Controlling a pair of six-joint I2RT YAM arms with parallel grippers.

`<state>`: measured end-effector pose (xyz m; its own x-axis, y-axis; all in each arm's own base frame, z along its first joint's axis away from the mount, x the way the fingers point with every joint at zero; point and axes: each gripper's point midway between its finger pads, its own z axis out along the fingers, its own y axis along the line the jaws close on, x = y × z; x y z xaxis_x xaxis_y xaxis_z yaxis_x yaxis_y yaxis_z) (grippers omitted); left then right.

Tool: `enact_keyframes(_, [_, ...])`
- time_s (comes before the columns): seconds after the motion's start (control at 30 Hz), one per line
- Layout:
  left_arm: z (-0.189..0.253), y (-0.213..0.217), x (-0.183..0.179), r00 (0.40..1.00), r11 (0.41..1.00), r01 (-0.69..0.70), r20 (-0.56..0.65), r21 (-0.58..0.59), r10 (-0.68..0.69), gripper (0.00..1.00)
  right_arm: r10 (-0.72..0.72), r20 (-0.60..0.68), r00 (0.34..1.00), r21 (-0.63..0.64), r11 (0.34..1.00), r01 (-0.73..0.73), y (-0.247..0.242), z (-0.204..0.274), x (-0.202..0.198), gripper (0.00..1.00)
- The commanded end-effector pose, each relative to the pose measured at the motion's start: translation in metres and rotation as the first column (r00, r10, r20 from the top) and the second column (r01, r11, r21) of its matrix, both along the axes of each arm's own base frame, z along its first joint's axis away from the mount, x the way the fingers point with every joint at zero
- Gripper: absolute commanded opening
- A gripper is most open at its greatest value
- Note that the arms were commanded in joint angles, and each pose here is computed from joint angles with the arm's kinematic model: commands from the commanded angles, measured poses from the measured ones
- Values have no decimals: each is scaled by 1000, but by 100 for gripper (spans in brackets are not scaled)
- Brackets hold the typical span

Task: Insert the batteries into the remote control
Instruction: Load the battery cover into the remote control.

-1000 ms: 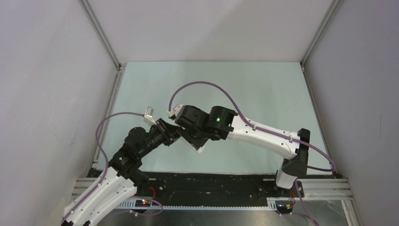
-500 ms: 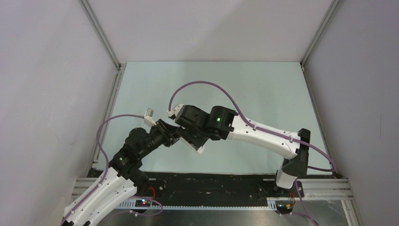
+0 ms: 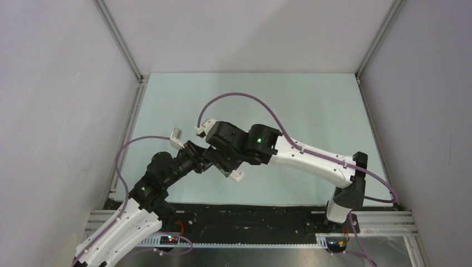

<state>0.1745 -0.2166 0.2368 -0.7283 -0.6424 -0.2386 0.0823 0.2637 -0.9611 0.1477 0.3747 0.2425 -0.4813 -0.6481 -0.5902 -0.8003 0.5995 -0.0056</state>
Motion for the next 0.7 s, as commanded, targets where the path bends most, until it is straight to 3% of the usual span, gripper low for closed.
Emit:
enact_keyframes(0.0, [21,-4,-5,999,997,31,47,-68,-28,4,4,52,999,106,994,-9,16,30,7,62])
enact_keyframes(0.47, [17,-4,-4,999,997,23,35,-68,-21,4,-114,100,988,286,955,81,8,78,13,78])
enact_keyframes(0.6, [19,-3,-4,999,997,20,33,-79,-18,4,-219,71,973,436,884,167,-13,100,11,82])
enact_keyframes(0.67, [21,-3,-4,999,996,16,37,-90,-13,4,-277,12,961,461,854,241,-22,83,10,83])
